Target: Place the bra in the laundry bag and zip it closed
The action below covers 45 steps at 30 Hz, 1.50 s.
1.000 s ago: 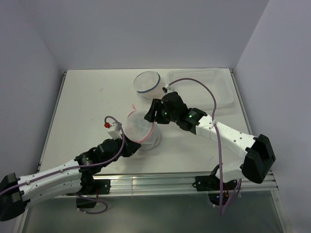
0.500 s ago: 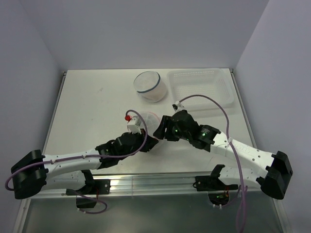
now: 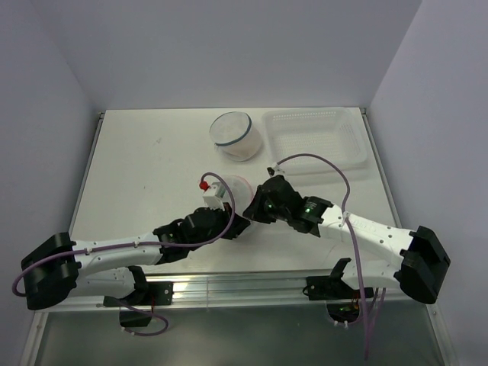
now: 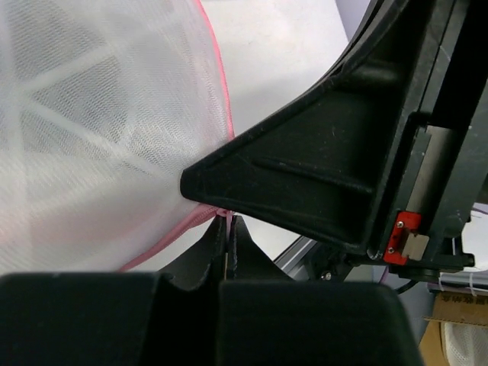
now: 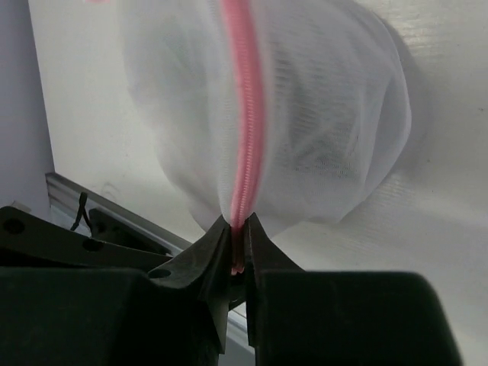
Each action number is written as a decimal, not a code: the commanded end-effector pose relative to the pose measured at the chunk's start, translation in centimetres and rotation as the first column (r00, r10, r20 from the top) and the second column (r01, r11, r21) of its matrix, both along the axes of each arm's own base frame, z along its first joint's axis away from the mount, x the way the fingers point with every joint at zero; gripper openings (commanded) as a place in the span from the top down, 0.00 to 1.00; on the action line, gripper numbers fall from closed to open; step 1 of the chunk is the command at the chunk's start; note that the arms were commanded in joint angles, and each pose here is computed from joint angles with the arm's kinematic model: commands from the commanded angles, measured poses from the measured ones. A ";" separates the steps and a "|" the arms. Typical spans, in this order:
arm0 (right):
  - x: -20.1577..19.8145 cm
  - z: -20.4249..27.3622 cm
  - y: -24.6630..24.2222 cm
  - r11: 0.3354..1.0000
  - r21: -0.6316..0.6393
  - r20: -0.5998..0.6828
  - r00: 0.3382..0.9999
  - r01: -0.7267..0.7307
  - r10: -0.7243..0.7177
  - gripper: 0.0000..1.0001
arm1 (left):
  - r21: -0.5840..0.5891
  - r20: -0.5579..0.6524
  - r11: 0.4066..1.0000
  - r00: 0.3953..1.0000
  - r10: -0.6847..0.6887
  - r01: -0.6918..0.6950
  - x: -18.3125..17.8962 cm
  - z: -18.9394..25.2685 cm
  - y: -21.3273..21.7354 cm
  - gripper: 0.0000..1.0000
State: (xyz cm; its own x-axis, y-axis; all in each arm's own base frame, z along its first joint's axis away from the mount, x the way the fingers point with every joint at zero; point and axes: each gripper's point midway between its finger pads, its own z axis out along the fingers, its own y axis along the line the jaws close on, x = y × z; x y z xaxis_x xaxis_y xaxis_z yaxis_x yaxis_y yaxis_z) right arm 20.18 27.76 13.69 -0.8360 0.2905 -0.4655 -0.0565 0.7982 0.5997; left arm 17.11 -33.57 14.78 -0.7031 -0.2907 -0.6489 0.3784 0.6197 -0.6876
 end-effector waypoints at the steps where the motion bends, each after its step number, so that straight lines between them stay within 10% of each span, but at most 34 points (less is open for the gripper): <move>1: 2.0 0.4 -0.3 0.999 -0.013 0.036 0.998 0.048 -0.048 0.87 | -0.073 0.045 0.997 0.999 -0.006 0.009 0.0 2.7 -0.4 1.00; 25: 11.1 4.0 0.0 0.987 -0.126 0.145 0.982 -0.101 0.119 0.92 | 0.038 -0.056 0.966 0.965 0.257 -0.255 -0.6 -3.2 10.3 1.00; 37: 8.8 5.6 0.1 0.969 -0.231 0.166 0.978 -0.088 0.129 0.41 | -0.056 0.020 0.993 0.994 0.105 -0.104 0.6 0.9 3.2 1.00; 45: 5.1 6.2 -2.7 0.993 -0.114 0.157 0.987 -0.003 0.021 0.37 | -0.048 0.049 0.998 0.998 0.045 -0.043 1.7 2.1 -0.6 1.00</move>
